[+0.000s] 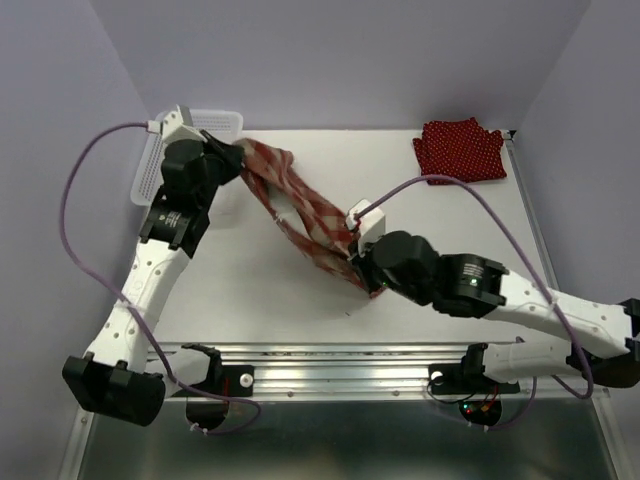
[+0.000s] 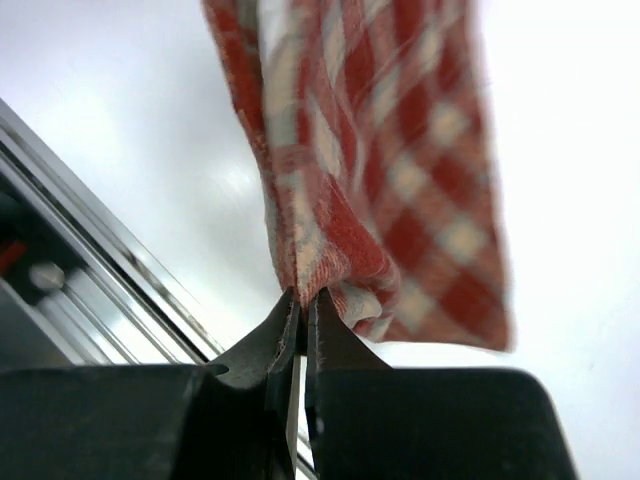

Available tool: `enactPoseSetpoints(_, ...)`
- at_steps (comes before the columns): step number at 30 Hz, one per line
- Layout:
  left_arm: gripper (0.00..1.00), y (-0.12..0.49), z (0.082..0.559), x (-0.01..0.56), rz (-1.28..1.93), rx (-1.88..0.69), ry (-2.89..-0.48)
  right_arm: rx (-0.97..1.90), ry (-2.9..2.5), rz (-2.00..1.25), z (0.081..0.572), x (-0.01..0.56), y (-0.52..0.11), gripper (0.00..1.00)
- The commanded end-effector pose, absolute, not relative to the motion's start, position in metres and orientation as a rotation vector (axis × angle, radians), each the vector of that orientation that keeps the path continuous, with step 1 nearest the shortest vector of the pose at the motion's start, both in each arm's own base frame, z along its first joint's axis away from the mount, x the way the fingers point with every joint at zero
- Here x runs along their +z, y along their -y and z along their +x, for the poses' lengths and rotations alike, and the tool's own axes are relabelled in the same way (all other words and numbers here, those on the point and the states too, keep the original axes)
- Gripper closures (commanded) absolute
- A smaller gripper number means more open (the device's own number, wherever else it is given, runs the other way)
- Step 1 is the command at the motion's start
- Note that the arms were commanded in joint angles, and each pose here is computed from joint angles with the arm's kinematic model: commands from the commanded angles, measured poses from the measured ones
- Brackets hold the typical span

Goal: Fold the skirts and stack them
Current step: Flatten the skirt out

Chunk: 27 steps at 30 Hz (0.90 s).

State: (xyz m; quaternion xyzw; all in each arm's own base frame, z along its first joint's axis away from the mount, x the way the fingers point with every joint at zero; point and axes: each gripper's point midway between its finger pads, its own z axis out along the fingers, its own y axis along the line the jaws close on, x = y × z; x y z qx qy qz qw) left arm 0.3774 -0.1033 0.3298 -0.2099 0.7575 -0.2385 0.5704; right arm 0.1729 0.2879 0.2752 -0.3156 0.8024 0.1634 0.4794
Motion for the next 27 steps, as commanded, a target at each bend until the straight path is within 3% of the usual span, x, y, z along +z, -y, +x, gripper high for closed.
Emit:
enactPoseSetpoints(1, 1.00, 0.066, 0.367, 0.462, -0.522, -0.492, -1.429, 0.485, -1.685, -0.751, 0.178, 0.375, -0.287, 0.99)
enactPoseSetpoints(6, 1.00, 0.055, 0.403, 0.504, -0.533, -0.402, -1.361, 0.244, -1.601, -0.585, 0.232, 0.423, -0.246, 0.99)
enactPoseSetpoints(10, 1.00, 0.082, 0.443, 0.519, -0.427, -0.482, -1.392, 0.225, -1.580, -0.598, 0.278, 0.424, -0.237, 0.99)
enactPoseSetpoints(11, 1.00, 0.095, 0.475, 0.494, -0.399, -0.488, -1.459, 0.161, -1.594, -0.567, 0.305, 0.423, -0.218, 0.99)
enactPoseSetpoints(13, 1.00, 0.122, 0.512, 0.491, -0.323, -0.566, -1.488, 0.097, -1.639, -0.536, 0.352, 0.415, -0.205, 0.99)
enactPoseSetpoints(14, 1.00, 0.132, 0.524, 0.489, -0.296, -0.595, -1.493, 0.026, -1.673, -0.441, 0.387, 0.415, -0.164, 0.99)
enactPoseSetpoints(17, 1.00, 0.165, 0.560, 0.507, -0.212, -0.752, -1.453, -0.009, -1.630, -0.354, 0.447, 0.447, -0.131, 0.99)
enactPoseSetpoints(18, 1.00, 0.179, 0.538, 0.559, -0.106, -0.849, -1.345, -0.076, -1.621, -0.318, 0.457, 0.459, -0.108, 0.99)
enactPoseSetpoints(19, 1.00, 0.193, 0.551, 0.547, -0.093, -0.929, -1.358, -0.134, -1.597, -0.348, 0.463, 0.472, -0.100, 0.99)
enactPoseSetpoints(20, 1.00, 0.200, 0.543, 0.560, -0.054, -0.988, -1.318, -0.155, -1.529, -0.327, 0.467, 0.508, -0.094, 0.99)
enactPoseSetpoints(23, 1.00, 0.199, 0.514, 0.598, -0.006, -1.054, -1.181, -0.217, -1.470, -0.344, 0.463, 0.539, -0.084, 0.99)
enactPoseSetpoints(27, 1.00, 0.178, 0.509, 0.591, -0.052, -0.941, -1.155, -0.156, -1.530, -0.395, 0.452, 0.518, -0.092, 0.99)
